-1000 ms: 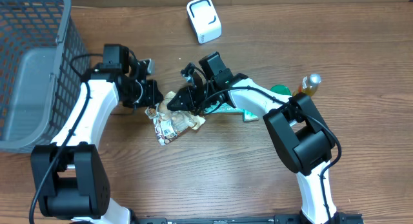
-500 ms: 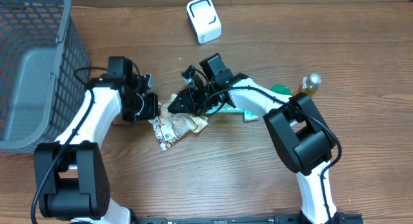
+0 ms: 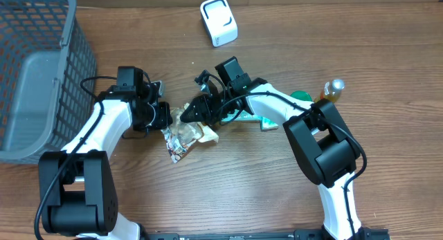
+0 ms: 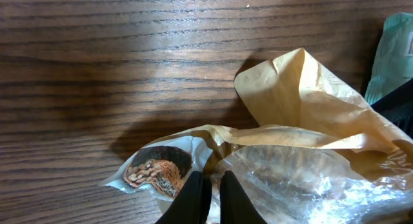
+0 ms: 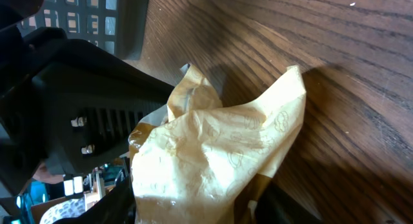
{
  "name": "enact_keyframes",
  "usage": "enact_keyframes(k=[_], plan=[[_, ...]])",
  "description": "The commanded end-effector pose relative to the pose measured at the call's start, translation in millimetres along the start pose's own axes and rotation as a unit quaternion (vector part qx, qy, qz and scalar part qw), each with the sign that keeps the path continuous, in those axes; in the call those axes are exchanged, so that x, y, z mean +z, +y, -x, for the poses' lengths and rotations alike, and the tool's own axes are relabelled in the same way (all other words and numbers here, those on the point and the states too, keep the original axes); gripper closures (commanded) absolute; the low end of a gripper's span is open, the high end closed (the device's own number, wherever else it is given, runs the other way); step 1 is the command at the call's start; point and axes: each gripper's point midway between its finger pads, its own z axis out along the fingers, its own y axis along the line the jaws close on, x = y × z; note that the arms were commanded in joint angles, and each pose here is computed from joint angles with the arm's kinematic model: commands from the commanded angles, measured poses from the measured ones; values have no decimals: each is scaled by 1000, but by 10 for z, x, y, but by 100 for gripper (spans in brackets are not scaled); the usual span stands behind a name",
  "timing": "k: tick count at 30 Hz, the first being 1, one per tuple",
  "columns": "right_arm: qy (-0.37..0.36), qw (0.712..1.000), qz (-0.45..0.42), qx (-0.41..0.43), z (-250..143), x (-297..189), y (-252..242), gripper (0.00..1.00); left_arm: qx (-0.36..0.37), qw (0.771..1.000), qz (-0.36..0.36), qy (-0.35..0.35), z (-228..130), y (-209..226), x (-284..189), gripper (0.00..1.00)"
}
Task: Scan the item barcode
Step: 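Release the bag with the left gripper and raise it away left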
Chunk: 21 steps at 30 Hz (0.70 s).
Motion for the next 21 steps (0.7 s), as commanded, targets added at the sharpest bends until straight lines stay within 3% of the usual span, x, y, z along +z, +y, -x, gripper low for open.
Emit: enact_keyframes(k=[1, 8, 15, 21], plan=[[-1, 999, 31, -40, 15, -81, 256, 45, -2, 1000, -3, 1, -22, -27, 10, 93], [7, 998, 33, -54, -32, -17, 308, 48, -1, 1000, -3, -1, -14, -28, 10, 92], [7, 998, 34, -58, -32, -8, 318, 62, 0, 1000, -8, -6, 24, -53, -16, 91], [1, 998, 33, -55, 5, -56, 284, 63, 12, 997, -16, -70, 460, -218, -562, 85]])
